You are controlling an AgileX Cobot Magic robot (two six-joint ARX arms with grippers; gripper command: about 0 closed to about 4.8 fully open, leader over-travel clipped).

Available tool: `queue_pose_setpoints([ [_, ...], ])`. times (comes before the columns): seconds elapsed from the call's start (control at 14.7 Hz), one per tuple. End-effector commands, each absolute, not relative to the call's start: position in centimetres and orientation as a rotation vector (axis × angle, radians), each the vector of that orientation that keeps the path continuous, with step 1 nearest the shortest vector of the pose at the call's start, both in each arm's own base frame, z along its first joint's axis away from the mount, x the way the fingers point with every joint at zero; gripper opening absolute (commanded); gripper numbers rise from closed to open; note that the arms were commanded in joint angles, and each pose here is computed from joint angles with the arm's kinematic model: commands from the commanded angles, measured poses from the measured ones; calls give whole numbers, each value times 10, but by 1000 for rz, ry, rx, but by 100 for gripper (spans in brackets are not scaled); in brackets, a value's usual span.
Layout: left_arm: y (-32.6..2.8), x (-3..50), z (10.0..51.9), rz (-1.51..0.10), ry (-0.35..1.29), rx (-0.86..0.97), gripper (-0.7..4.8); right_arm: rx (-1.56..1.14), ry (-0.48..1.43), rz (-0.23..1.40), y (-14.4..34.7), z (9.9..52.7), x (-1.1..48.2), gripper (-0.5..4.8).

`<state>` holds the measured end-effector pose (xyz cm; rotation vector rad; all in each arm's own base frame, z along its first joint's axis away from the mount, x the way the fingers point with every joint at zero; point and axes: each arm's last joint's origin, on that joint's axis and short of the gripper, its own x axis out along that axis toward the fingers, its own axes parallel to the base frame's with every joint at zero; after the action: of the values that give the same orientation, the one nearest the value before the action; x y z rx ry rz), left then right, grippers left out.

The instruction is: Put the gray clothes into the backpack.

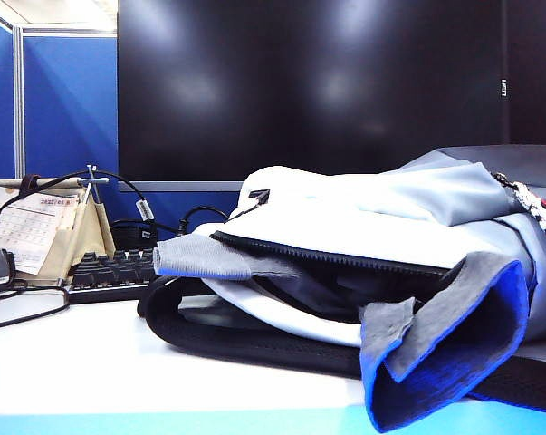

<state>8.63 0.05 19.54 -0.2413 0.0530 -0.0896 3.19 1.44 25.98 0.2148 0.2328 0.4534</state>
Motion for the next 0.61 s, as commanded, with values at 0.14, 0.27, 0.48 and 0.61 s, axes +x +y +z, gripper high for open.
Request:
queue_pose_setpoints([
  [0.14,1,94,178,-91,3,-122,-3,217,210,459,14,263,31,-5],
  [0.27,1,95,175,-86,-2,-97,-3,217,210,459,14,263,31,-5],
  [0.48,3,97,171,-46,-57,-53,-3,217,210,459,14,263,31,-5],
  [0.61,3,97,171,-21,-57,-56,-3,217,210,459,14,263,31,-5],
])
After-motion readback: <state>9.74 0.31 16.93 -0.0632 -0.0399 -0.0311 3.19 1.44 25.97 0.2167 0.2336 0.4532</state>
